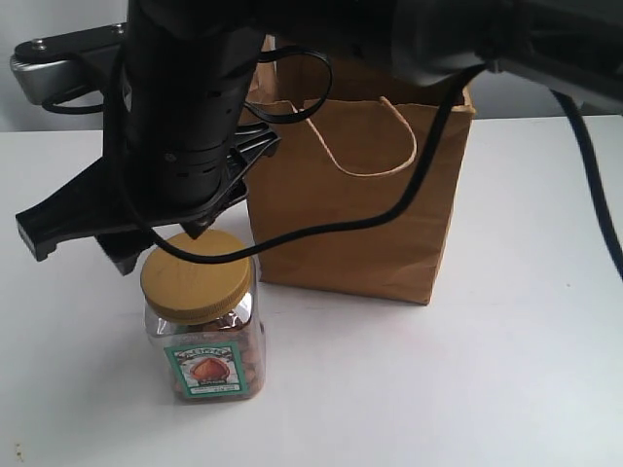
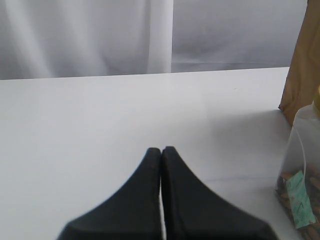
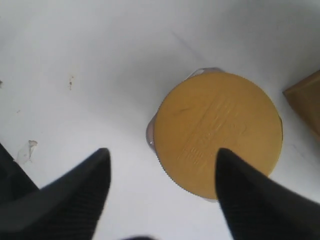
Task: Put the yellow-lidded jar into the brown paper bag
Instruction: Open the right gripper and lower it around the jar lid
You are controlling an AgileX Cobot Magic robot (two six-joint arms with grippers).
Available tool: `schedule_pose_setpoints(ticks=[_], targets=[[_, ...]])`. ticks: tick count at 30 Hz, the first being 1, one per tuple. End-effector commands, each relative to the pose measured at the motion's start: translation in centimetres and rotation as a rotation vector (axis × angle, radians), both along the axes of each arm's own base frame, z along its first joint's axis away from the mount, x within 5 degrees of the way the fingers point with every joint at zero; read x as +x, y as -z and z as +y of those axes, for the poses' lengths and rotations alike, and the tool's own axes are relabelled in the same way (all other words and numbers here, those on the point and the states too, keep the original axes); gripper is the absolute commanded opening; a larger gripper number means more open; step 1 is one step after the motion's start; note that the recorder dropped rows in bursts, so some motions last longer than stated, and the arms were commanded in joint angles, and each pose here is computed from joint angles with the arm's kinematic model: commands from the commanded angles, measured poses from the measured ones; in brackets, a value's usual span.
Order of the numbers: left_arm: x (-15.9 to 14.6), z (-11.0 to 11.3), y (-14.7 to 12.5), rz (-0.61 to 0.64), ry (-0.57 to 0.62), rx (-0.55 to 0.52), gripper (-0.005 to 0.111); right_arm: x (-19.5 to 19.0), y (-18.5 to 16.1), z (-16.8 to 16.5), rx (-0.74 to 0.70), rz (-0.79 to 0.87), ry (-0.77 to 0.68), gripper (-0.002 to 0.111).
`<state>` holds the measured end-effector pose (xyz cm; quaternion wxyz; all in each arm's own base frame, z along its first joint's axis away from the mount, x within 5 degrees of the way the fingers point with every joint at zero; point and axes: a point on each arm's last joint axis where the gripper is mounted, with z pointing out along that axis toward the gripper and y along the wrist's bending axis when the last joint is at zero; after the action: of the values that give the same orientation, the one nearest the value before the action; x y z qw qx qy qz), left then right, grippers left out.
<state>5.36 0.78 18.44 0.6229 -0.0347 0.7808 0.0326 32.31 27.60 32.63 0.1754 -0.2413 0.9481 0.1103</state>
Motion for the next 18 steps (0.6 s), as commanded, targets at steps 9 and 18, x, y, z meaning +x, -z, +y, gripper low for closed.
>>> schedule_pose_setpoints(ticks=[9,18], targets=[[0.04,-0.04,-0.14,-0.009,0.004,-0.007,0.001,-0.12,-0.41,-0.08,0.004,-0.009,0.017,0.098],[0.04,-0.04,-0.14,-0.009,0.004,-0.007,0.001,-0.13,-0.41,-0.07,0.004,-0.008,0.015,0.098]])
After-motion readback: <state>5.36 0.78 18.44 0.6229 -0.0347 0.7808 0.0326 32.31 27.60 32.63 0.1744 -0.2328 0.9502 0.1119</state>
